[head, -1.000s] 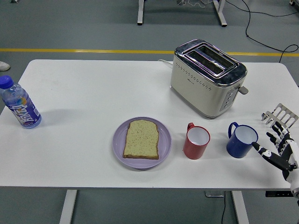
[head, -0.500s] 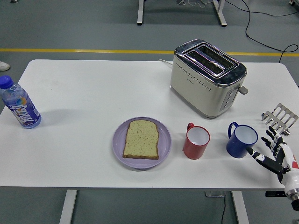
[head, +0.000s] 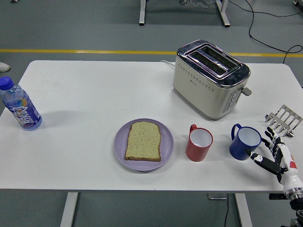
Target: Pick up the cup,pour liquid into bread,place the cup on the desk
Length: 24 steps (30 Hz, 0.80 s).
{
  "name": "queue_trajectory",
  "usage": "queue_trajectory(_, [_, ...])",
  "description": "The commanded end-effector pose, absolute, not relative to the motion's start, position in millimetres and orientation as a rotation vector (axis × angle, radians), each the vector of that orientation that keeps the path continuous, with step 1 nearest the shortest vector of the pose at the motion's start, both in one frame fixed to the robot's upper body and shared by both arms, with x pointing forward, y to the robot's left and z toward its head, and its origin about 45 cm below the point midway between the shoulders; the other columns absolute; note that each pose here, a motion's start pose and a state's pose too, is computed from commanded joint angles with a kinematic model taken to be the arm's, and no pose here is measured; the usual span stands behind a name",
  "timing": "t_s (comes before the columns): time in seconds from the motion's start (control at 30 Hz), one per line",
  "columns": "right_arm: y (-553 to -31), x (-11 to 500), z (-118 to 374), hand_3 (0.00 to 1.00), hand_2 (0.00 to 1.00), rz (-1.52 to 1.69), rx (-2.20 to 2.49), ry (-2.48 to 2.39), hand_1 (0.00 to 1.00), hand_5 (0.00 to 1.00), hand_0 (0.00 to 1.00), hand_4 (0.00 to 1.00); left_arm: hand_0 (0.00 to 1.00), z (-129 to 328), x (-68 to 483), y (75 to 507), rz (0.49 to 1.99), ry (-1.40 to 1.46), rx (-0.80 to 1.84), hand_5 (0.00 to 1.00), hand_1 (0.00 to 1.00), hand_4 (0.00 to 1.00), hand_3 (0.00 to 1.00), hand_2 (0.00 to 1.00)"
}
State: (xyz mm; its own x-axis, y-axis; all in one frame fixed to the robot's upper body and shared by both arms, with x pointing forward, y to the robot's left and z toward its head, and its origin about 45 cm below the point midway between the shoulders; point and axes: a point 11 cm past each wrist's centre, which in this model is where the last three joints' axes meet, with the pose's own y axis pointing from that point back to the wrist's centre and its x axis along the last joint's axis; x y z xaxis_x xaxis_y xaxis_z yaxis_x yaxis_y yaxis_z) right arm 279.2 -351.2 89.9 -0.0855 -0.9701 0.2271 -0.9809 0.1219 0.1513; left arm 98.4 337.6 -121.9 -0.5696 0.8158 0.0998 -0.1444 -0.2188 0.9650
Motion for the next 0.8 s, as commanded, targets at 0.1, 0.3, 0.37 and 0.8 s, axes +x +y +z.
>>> queue_trajectory(0.1, [-348.2,282.6,88.7,0.998,0.973,0.061,1.922,-2.125,0.881,0.223,0.976,0.998,0.69,-121.7,99.1,337.6,1.86,1.373,0.826,0.998,0.756,0.396,0.611,0.773])
queue_trajectory(0.3, [-343.6,289.1,88.4,0.998,0.97,0.08,1.929,-2.11,0.879,0.223,0.974,0.998,0.69,-121.7,99.8,337.2,1.863,1.375,0.819,0.998,0.756,0.396,0.611,0.773])
queue_trajectory(0.37, [-342.3,290.9,88.3,0.998,0.97,0.084,1.932,-2.105,0.879,0.223,0.974,0.998,0.69,-121.7,100.0,337.1,1.864,1.375,0.819,0.998,0.756,0.396,0.611,0.773])
queue_trajectory(0.8, [-333.6,300.1,83.5,0.998,0.968,0.083,1.944,-2.078,0.877,0.213,0.973,0.998,0.69,-121.4,101.2,337.0,1.866,1.375,0.813,0.998,0.756,0.396,0.611,0.773])
